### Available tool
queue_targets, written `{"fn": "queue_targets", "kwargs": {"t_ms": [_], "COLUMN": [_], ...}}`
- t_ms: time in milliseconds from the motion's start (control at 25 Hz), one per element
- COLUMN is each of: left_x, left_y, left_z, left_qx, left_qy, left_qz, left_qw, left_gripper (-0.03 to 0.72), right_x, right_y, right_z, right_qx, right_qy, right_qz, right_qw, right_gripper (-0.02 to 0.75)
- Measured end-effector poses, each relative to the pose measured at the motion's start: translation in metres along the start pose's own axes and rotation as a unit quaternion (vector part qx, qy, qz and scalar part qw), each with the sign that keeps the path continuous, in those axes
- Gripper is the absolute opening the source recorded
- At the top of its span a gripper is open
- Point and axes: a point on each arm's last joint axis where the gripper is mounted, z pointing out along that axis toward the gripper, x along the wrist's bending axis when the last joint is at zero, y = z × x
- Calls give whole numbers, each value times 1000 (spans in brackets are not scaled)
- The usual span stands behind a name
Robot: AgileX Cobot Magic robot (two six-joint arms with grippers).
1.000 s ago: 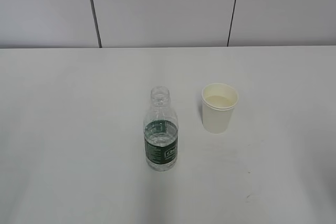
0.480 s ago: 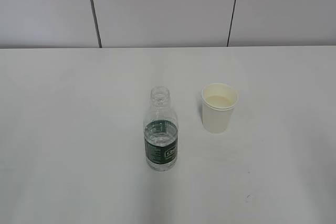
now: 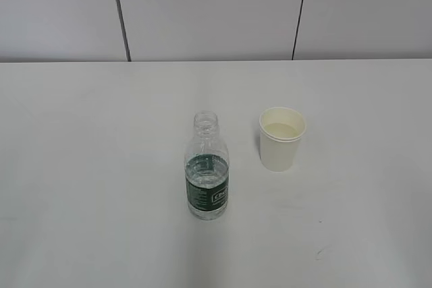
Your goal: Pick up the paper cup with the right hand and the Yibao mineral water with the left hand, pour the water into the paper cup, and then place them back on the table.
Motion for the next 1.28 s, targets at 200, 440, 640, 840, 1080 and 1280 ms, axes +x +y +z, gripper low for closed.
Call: {"fn": "queue_targets", "kwargs": {"t_ms": [200, 440, 640, 840, 1080, 1280], "left_x": [0, 0, 0, 0, 0, 0], "left_y": [-4, -6, -6, -6, -6, -6], "left_z": [-6, -8, -8, -8, -8, -8], "left_qx": [-22, -31, -31, -31, -31, -31], "left_qy": [0, -1, -1, -1, -1, -1], "left_qz": [0, 0, 0, 0, 0, 0], "left_qw": [1000, 1000, 1000, 1000, 1000, 1000], "left_gripper": [479, 469, 469, 469, 468, 468], "right_x": [3, 3, 3, 3, 3, 3], "right_y": [-9, -10, -10, -10, -10, -10], "right_z": [-11, -12, -12, -12, -12, -12], "right_qx": [-46, -47, -47, -47, -47, -47], "right_qy": [-8, -8, -8, -8, -8, -8], "right_qz": [-6, -6, -6, -6, -6, -6], "right_qw": [999, 999, 999, 999, 999, 999], "right_gripper": [593, 593, 593, 593, 593, 593]}}
